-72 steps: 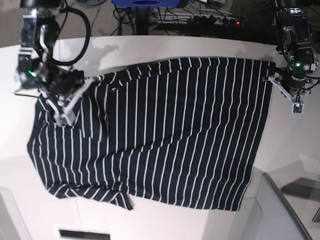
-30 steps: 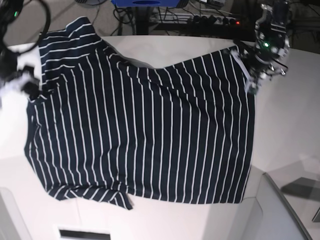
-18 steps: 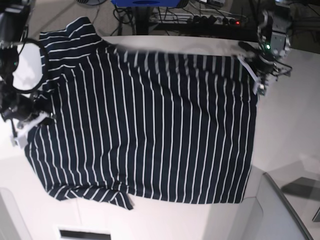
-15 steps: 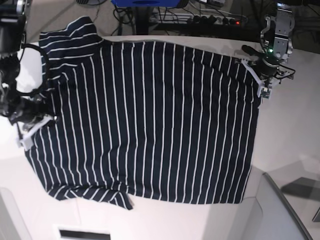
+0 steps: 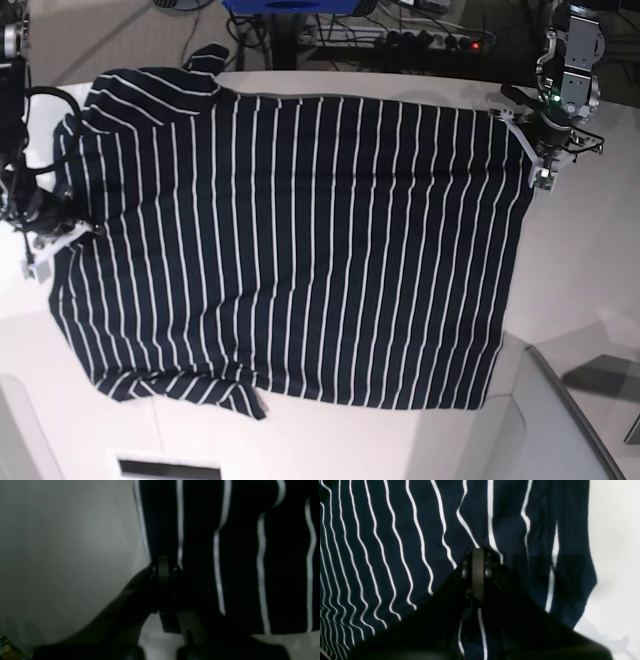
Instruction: Layout the t-shirt on the table in an organized manner, then fold the t-shirt properly
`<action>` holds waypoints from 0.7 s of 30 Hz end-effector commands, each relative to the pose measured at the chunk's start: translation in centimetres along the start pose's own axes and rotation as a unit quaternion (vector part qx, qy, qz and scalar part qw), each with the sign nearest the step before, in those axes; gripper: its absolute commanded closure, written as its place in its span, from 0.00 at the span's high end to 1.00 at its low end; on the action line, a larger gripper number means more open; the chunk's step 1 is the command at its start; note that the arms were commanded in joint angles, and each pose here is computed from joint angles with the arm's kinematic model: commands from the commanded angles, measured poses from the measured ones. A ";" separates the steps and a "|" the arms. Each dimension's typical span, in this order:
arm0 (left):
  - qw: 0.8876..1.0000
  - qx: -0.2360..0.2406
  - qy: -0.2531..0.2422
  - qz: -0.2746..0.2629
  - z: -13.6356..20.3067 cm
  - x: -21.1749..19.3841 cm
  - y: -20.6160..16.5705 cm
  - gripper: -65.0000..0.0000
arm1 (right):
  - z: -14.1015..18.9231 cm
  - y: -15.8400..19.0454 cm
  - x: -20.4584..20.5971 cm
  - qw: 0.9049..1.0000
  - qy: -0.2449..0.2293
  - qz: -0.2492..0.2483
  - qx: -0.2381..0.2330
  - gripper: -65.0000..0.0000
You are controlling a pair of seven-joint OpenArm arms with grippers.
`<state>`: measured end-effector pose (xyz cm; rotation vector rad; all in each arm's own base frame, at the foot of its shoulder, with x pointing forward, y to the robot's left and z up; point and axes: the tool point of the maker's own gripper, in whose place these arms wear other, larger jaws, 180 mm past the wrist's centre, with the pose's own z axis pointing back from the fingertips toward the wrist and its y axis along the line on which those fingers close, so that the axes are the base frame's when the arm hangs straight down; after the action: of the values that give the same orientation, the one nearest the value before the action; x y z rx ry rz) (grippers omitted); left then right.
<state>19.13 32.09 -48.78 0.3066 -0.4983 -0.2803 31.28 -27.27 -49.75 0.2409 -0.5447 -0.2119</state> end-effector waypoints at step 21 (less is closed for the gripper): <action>0.992 0.089 -0.011 0.083 7.1 2.7 6.5 0.00 | 15.4 -2.2 -6.6 0.989 -0.101 -0.087 -0.070 0.41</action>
<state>18.82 35.02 -40.21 0.4104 -0.5519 -0.0686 16.49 -29.45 -41.91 0.1457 -0.6653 -0.4595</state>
